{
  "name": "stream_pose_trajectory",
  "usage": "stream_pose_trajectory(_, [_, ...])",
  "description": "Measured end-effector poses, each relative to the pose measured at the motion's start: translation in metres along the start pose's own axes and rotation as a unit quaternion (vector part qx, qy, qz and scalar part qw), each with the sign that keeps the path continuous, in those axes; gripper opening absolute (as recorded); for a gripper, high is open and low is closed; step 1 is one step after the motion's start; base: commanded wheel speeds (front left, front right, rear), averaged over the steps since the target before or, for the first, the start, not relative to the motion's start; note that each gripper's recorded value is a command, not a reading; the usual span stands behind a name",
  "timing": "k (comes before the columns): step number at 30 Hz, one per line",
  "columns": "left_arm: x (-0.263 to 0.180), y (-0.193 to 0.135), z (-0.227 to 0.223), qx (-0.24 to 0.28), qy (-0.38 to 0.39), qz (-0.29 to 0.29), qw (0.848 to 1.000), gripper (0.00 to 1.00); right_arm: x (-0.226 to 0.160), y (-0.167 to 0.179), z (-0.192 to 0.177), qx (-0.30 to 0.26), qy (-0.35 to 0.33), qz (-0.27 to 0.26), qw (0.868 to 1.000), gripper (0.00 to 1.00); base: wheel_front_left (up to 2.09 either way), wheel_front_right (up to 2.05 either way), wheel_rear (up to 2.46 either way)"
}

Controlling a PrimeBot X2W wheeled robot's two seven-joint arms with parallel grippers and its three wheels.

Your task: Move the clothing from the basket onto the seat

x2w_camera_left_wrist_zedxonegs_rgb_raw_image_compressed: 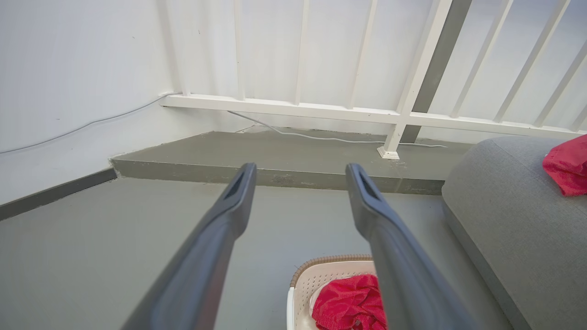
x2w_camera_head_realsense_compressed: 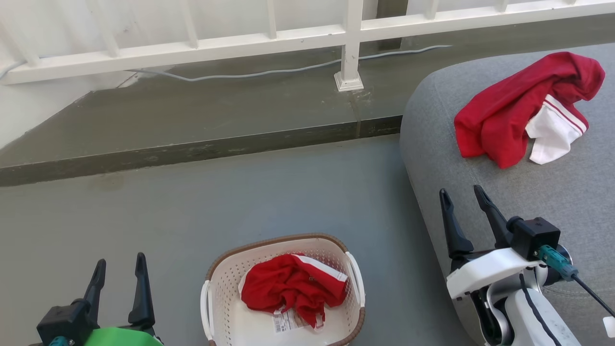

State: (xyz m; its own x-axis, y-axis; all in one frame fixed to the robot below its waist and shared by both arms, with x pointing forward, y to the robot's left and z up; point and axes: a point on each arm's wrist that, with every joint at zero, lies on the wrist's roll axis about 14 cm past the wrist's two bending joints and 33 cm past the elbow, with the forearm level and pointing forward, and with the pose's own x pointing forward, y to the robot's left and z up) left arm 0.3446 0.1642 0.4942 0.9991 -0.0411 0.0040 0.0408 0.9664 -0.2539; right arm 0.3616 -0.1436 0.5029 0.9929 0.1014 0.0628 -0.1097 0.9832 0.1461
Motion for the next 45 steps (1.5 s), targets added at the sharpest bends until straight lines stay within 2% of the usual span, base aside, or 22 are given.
stream_pose_trajectory(20, [0.013, 0.000, -0.015, 0.001, 0.024, -0.008, 1.000, 1.00, 0.016, -0.009, -0.002, 0.002, -0.001, -0.015, 1.000, 1.00, 0.00, 0.00, 0.00])
stream_pose_trajectory(29, [0.048, -0.018, -0.029, 0.007, 0.037, -0.048, 0.998, 1.00, 0.056, -0.022, 0.011, -0.005, -0.027, -0.027, 0.999, 1.00, 0.00, 0.00, 0.00])
stream_pose_trajectory(45, [0.105, -0.045, -0.114, 0.011, 0.155, -0.112, 0.982, 1.00, 0.127, -0.047, 0.022, -0.020, -0.074, -0.044, 0.996, 1.00, 0.00, 0.00, 0.00])
